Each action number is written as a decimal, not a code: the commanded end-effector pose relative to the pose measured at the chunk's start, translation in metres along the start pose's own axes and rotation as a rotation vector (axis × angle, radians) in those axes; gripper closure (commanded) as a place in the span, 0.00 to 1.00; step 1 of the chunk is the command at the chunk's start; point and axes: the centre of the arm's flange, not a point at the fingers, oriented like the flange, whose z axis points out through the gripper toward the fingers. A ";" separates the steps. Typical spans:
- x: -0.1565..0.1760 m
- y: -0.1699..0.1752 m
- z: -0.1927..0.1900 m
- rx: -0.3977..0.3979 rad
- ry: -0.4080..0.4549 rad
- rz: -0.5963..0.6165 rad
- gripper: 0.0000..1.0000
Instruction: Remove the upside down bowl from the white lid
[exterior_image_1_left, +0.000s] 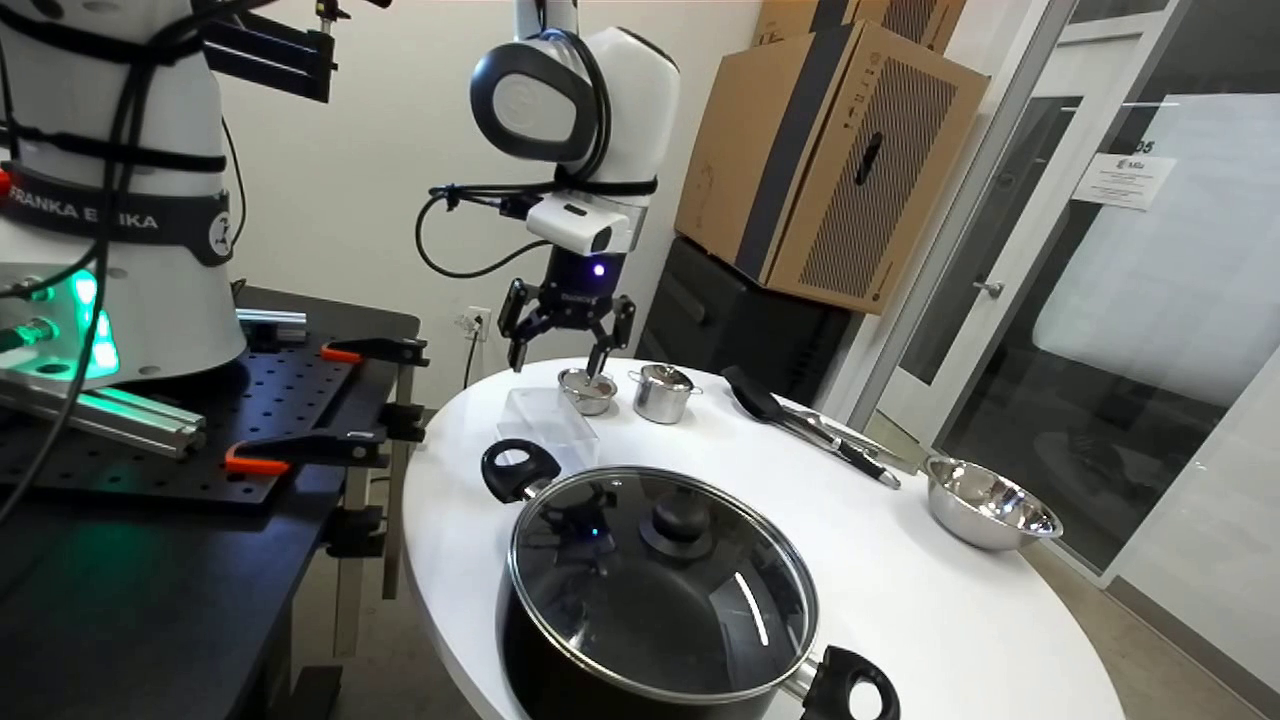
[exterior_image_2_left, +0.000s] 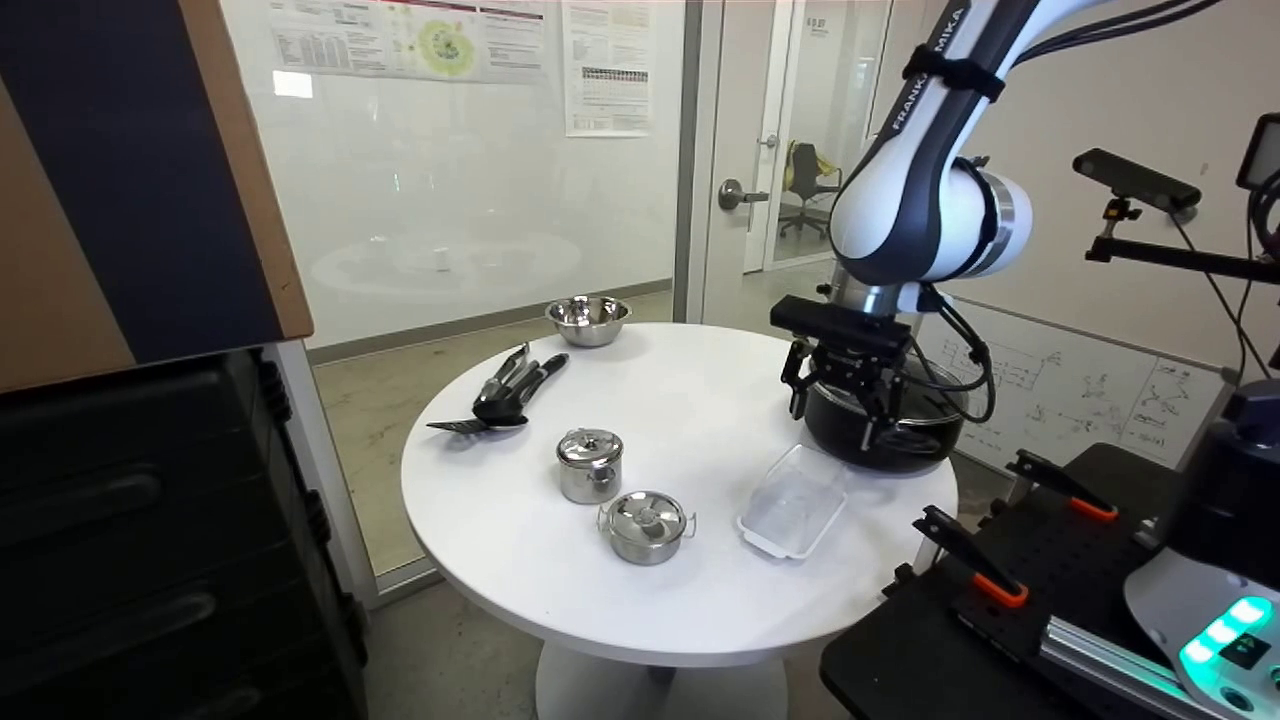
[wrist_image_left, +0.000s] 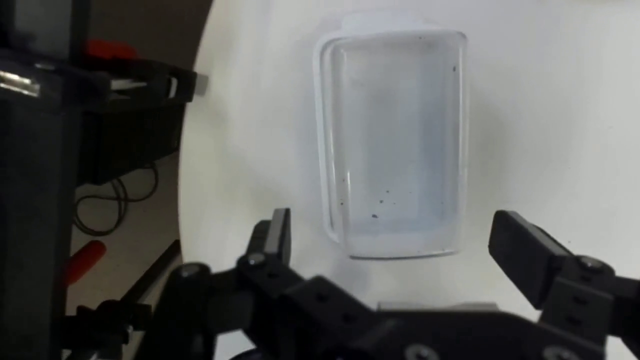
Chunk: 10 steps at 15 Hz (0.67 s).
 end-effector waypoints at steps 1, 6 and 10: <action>-0.009 -0.003 0.016 -0.009 0.013 -0.005 0.00; -0.020 -0.008 0.036 -0.029 0.046 -0.068 0.00; -0.015 -0.022 0.049 -0.017 0.096 -0.090 0.00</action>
